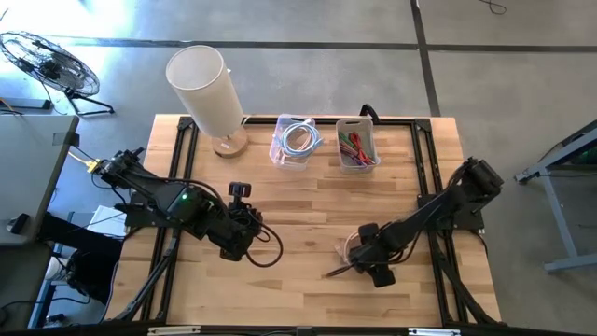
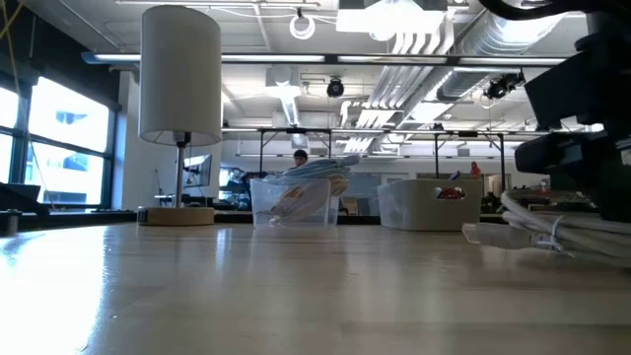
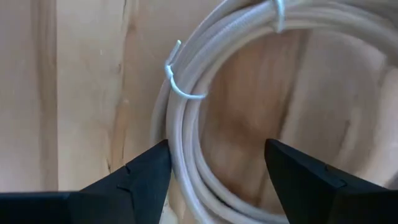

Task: Pick & Place USB Port
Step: Put the light yellow hdmi cable into the transparent bin

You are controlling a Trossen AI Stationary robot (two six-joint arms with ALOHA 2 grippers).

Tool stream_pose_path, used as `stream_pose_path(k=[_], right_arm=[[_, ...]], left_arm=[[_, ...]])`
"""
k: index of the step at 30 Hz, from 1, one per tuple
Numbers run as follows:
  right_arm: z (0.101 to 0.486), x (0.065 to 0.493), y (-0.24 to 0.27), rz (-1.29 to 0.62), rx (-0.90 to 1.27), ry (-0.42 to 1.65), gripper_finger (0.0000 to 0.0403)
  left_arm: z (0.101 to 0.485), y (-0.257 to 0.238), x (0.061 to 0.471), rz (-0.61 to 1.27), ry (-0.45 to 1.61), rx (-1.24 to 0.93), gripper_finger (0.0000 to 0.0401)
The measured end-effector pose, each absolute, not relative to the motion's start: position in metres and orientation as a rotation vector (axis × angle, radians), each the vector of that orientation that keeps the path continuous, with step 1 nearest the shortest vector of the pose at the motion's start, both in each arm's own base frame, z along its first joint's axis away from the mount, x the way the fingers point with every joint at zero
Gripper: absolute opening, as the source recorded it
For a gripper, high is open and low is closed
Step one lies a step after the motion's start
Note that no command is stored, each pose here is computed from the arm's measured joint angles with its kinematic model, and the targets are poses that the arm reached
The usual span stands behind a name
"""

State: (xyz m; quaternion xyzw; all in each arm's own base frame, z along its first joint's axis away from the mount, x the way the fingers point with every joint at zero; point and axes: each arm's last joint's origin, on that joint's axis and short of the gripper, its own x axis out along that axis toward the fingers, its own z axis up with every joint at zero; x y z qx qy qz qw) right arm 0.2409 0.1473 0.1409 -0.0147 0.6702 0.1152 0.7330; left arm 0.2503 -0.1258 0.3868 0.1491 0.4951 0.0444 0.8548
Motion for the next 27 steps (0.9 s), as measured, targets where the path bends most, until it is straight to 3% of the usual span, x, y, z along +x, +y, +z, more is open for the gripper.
stream_pose_path(k=[6,9,12,17,27], right_arm=[[0.129,0.246,0.151,0.245,0.0,1.493,0.0245],[0.127,0.246,0.15,0.22,-0.008,1.492,0.022],[0.127,0.249,0.148,0.22,-0.001,1.484,0.0162],[0.127,0.254,0.145,0.259,0.02,1.47,0.0021],[0.137,0.251,0.137,0.151,-0.103,1.424,0.001]], left_arm=[[0.387,-0.126,0.25,0.094,1.042,0.314,0.0078],[0.387,-0.126,0.25,0.094,1.042,0.314,0.0078],[0.387,-0.126,0.25,0.096,1.041,0.316,0.0078],[0.387,-0.126,0.25,0.097,1.041,0.317,0.0078],[0.385,-0.141,0.246,0.152,0.99,0.337,0.0078]])
